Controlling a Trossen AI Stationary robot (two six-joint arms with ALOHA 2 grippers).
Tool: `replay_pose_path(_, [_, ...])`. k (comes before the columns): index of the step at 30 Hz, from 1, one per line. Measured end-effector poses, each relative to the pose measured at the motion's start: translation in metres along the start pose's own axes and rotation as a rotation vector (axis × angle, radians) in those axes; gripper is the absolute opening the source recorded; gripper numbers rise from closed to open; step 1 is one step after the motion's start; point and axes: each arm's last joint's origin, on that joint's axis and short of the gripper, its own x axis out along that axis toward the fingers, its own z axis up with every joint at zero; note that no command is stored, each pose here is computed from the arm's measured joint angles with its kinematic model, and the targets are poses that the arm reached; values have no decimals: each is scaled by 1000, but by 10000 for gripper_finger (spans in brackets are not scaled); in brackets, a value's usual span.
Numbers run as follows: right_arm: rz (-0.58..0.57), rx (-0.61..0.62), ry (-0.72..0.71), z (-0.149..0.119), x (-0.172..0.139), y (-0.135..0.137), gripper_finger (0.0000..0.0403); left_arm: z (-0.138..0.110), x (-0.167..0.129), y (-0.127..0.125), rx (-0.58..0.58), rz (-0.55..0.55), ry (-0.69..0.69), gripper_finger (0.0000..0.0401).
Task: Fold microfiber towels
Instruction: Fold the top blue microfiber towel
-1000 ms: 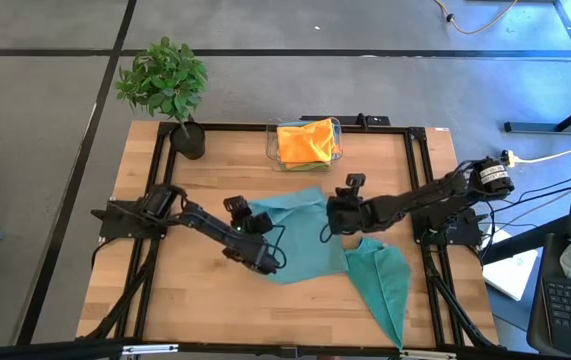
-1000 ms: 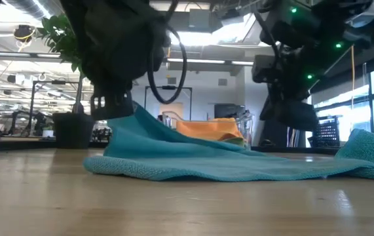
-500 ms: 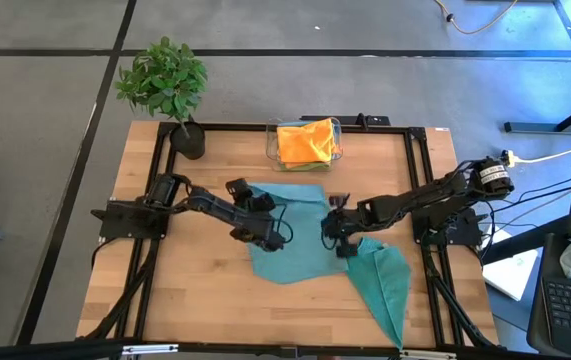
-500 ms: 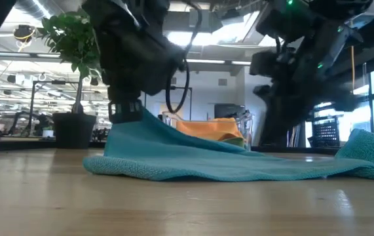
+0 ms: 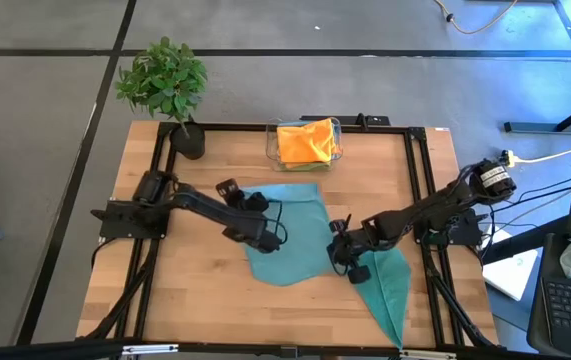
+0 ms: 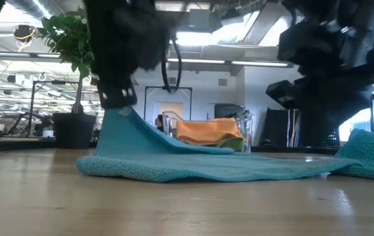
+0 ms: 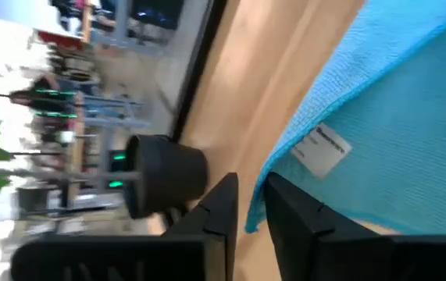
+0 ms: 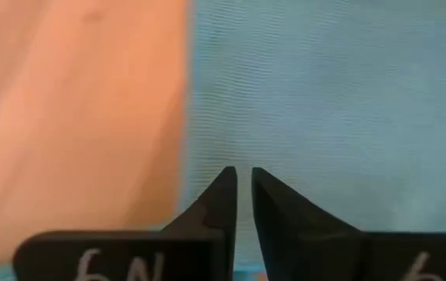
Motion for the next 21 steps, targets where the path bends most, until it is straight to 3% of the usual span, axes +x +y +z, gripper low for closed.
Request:
replay_pose_path(4, [31, -26, -34, 3, 2, 10, 48, -15, -29, 3, -144, -83, -37, 62])
replay_pose_path(8, [35, -40, -99, 9, 5, 13, 48, -30, -53, -8, -309, -158, -150, 56])
replay_pose_path(10, [35, -51, -136, 13, 5, 13, 47, -35, -64, -15, -352, -194, -253, 53])
replay_pose_path(13, [-2, -63, -167, 16, 5, 12, 45, -36, -75, -26, -405, -282, -301, 52])
replay_pose_path(18, [-107, -40, -152, 15, 6, 8, 45, -29, -85, -43, -345, -451, -317, 55])
replay_pose_path(21, [-111, 24, -153, 14, 6, 8, 45, -21, -89, -51, -266, -577, -295, 55])
